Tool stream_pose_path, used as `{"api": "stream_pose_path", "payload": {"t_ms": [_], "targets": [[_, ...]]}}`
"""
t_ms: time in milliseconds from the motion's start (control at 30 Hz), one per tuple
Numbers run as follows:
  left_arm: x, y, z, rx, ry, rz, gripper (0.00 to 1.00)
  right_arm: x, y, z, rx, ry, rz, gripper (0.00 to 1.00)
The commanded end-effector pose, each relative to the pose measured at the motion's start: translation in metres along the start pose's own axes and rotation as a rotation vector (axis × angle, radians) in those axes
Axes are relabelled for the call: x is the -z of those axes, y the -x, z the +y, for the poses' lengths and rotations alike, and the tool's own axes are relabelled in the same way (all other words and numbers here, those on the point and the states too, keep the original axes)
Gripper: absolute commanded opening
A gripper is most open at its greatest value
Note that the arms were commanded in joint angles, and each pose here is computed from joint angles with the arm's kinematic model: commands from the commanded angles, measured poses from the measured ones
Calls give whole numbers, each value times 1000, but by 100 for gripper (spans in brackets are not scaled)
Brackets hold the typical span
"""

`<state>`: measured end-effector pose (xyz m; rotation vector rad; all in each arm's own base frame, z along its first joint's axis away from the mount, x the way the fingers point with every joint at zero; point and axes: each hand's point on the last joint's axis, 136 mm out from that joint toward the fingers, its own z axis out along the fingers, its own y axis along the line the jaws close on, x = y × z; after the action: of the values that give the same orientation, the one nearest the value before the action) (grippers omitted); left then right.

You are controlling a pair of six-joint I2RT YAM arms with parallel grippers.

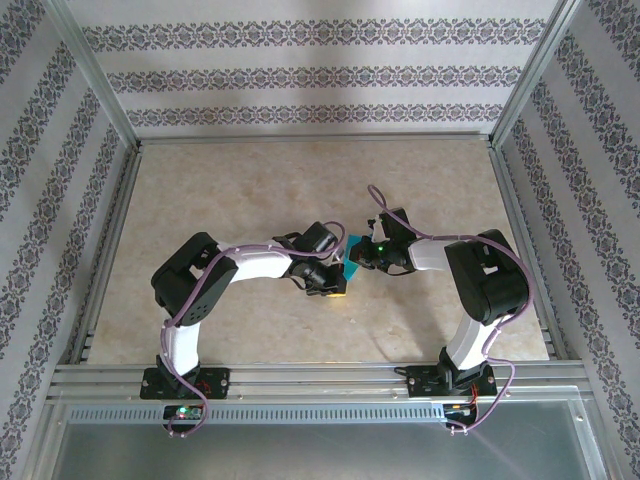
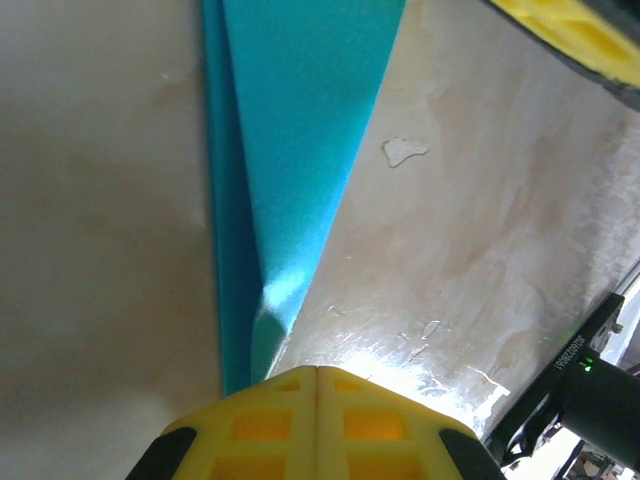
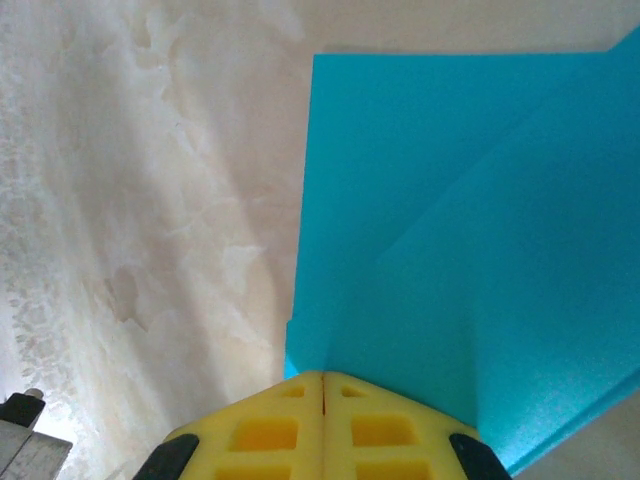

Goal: Fold a paper plane with a square sheet of paper (fold left side to right side)
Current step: Fold the wing for the fifth time at the center of the table.

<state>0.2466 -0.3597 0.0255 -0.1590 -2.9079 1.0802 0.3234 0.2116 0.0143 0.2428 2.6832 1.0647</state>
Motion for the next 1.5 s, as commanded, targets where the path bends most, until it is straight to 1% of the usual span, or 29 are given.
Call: {"api": "stream_pose_path", "payload": {"t_ms": [0,500,833,967,1133,1267,1333,1467], "targets": [[-8,-13,18,10,59,36,0,-6,-42,-53,-86,-177,117,0],[-8,-16,25,16,79,39,0,-9,-44,-58,-88,-190,129,0],[-12,-32,38,36,92,82,0,-6,-42,-58,-89,-191,128,0],[-8,-40,47,42,120,92,0,-6,-42,-59,-93,-193,131,0],[-3,-51,49,31,113,105,0,-7,-43,-59,-94,-190,138,0],[6,-57,47,19,99,99,0,-8,-43,-54,-87,-172,142,0],[14,-54,39,-4,78,80,0,-8,-42,-52,-85,-167,141,0],[35,-38,16,-39,19,11,0,-8,-41,-49,-86,-161,140,0]]}}
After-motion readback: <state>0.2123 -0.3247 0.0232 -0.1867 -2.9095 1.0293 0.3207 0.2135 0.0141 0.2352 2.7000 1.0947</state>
